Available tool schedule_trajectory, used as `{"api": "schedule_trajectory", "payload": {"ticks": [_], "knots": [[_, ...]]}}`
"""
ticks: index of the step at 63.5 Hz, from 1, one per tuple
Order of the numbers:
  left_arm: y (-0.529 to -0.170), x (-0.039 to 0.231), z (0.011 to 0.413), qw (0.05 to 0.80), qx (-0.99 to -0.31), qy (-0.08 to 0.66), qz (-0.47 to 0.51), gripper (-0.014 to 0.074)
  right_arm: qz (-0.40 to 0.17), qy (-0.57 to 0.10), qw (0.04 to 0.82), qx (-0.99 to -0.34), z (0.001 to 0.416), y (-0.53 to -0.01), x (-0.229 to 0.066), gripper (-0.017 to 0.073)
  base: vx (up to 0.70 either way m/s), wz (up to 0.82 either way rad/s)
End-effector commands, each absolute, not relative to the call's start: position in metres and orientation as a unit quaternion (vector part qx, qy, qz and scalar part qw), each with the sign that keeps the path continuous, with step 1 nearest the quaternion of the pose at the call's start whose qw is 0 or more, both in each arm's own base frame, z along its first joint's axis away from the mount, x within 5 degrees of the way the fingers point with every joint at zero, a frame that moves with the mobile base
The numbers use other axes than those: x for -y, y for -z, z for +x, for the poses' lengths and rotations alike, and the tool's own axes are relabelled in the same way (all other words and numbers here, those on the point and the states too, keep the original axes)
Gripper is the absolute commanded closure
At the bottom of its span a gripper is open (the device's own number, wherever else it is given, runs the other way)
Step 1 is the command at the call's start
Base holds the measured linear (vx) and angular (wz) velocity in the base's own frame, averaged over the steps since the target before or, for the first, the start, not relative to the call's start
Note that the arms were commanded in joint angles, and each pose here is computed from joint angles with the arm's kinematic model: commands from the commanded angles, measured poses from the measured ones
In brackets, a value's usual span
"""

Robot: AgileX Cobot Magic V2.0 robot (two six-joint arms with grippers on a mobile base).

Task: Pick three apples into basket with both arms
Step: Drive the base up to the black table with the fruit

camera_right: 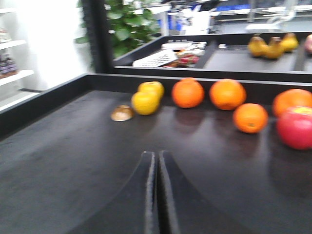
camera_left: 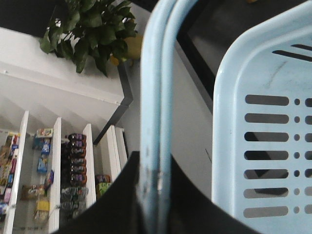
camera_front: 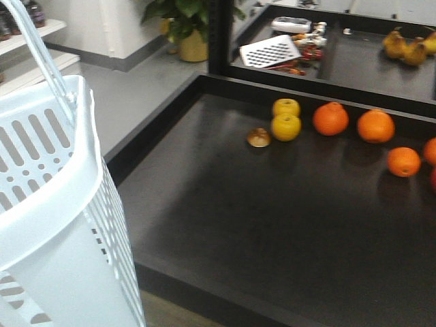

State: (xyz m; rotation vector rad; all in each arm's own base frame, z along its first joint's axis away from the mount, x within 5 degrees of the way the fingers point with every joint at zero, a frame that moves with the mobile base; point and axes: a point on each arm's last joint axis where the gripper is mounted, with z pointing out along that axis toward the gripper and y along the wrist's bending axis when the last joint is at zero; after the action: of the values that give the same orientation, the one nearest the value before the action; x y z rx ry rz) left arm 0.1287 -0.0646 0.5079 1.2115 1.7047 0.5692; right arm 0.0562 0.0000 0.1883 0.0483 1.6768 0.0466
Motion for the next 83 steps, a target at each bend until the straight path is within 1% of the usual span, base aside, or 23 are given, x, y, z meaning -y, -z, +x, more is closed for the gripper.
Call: {"api": "schedule_trajectory", "payload": {"ticks": [1,44,83], "knots": [[-0.5221,0.0627,0.1270,0.516,-0.672,-0.236,0.476,0.0600,0.018,-0.016,0.695,-0.718,0.0563,-0.1911,0.0002,0.0568,0.06,-0.50],[-0.5221,0.0627,0.1270,0.516,-0.672,-0.236,0.476,0.0600,0.018,-0.016,0.695,-0.718,0.0563,-0.1911,0.0002,0.0568,0.08,-0.40],[-0.5221,0.0627,0.1270,0.516,-0.672,-0.236,0.476,0.0600,0.018,-0.016,0.695,-0.718,0.0563,-0.1911,0.0002,0.0568,0.06,-0.19]]}}
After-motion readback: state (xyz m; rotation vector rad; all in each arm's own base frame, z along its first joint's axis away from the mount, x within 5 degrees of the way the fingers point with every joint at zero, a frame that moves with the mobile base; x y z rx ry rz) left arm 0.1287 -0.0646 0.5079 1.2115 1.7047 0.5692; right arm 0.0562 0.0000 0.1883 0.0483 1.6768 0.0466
